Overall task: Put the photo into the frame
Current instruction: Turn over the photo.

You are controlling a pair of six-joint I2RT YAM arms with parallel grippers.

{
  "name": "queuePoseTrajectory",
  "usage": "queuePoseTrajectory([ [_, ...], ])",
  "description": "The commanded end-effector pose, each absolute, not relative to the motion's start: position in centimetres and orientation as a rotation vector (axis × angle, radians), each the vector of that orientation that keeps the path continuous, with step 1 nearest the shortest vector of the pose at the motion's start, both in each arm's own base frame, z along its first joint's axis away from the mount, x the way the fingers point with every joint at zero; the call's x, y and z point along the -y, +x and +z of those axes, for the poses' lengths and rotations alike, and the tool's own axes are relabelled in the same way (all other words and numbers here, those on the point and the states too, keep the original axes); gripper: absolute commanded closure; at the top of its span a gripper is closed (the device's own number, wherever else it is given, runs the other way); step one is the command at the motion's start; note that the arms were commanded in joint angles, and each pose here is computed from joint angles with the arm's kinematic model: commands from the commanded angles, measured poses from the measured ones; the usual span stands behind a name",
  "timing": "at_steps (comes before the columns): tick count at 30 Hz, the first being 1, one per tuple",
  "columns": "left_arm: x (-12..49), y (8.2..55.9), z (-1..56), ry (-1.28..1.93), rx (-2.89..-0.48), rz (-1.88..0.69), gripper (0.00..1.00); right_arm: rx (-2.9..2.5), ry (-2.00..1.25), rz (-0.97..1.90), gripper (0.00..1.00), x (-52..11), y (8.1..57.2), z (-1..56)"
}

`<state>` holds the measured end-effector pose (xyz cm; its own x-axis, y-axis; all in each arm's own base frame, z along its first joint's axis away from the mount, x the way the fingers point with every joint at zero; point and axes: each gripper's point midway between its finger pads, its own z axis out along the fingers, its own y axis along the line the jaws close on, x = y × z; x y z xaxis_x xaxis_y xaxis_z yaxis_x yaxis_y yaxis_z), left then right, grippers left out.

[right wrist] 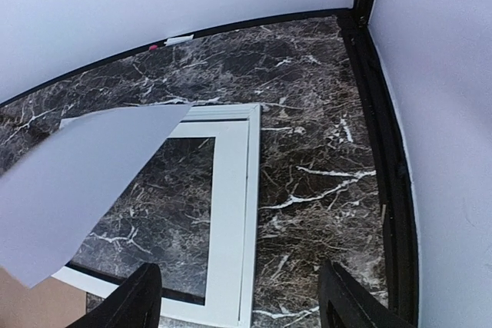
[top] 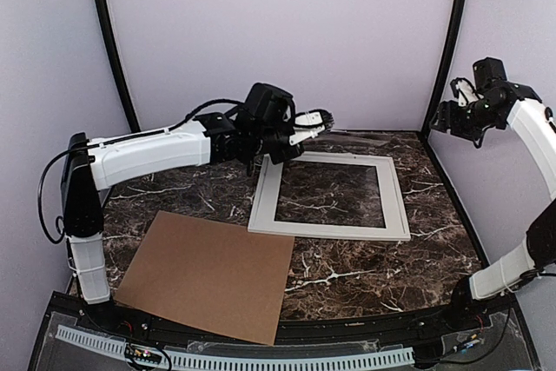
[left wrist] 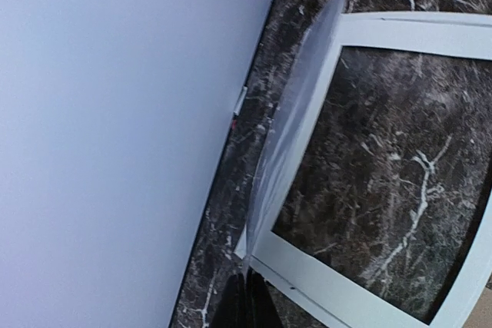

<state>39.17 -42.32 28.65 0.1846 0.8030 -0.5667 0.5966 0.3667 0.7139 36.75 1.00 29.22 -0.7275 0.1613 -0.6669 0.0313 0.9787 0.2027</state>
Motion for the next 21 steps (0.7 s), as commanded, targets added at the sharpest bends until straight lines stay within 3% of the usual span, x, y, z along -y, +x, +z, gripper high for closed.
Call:
queuePoseTrajectory([
  [1, 43.8, 36.4, 21.8, 1.433, -1.589, 0.209, 1.00, -2.369, 0.124, 0.382, 0.30, -3.0, 37.1, 28.0],
  [10, 45.6, 31.2, 15.0, 1.552, -1.655, 0.125, 1.00, -2.414, 0.171, 0.694, 0.29, -6.4, 37.1, 21.5],
  [21, 46.4, 28.9, 11.4, 1.575, -1.647, 0.121, 1.00, -2.456, 0.230, 1.010, 0.27, -9.7, 36.3, 14.9],
])
